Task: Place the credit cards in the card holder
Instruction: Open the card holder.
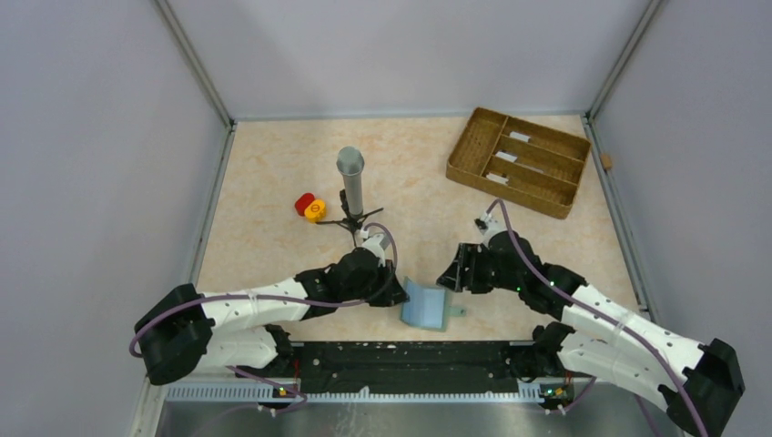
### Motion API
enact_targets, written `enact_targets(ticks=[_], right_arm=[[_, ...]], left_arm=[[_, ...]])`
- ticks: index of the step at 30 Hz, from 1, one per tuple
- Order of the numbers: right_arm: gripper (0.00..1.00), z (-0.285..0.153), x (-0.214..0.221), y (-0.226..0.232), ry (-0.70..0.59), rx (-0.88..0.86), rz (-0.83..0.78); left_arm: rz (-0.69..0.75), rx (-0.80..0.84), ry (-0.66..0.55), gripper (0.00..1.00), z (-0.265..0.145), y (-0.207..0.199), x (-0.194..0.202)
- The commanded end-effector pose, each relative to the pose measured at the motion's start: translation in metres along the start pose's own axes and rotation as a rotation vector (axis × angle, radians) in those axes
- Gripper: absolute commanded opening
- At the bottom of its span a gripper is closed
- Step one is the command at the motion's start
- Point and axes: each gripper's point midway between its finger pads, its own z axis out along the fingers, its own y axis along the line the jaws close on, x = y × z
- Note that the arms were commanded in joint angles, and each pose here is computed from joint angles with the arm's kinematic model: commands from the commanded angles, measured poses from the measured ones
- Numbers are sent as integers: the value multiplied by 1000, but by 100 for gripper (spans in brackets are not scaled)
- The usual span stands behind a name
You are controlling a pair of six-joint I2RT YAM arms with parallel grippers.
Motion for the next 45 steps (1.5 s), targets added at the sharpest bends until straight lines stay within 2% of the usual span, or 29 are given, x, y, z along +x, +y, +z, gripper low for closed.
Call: enact_targets(ticks=[1, 4, 8, 14, 19, 26, 29, 31, 35, 42, 43, 45], right_arm=[[58, 8, 5, 6, 12, -63, 14], [58, 15, 14, -2, 41, -46, 25], [48, 24, 26, -10, 78, -31, 44], [46, 29, 30, -16, 86, -16, 58], [45, 27, 20, -3, 67, -56, 30], [33, 42, 27, 21, 98, -143, 23], [31, 52, 36, 19, 126, -133, 30], [31, 59, 42, 8, 138, -85, 59], [31, 66, 50, -15, 152, 24, 93], [33, 66, 48, -27, 159, 94, 67], [35, 64, 42, -23, 146, 84, 47], [45, 56, 23, -14, 109, 73, -7]], left_arm=[[-2, 60, -32, 21, 1, -17, -9], [-1, 70, -24, 21, 3, -18, -8], [-5, 64, -14, 20, 5, -16, -5], [-24, -13, -6, 18, 7, -2, -3], [-15, -49, -16, 18, 3, 3, -6], [-30, -105, -4, 17, 3, 15, -1], [-42, -139, -22, 18, 1, 23, -2], [-56, -176, -41, 23, -1, 31, -3], [-66, -205, -46, 36, -4, 40, -1], [-80, -218, -41, 39, -3, 46, 4], [-80, -208, -46, 39, -4, 45, 3], [-75, -184, -64, 40, -6, 42, 1]])
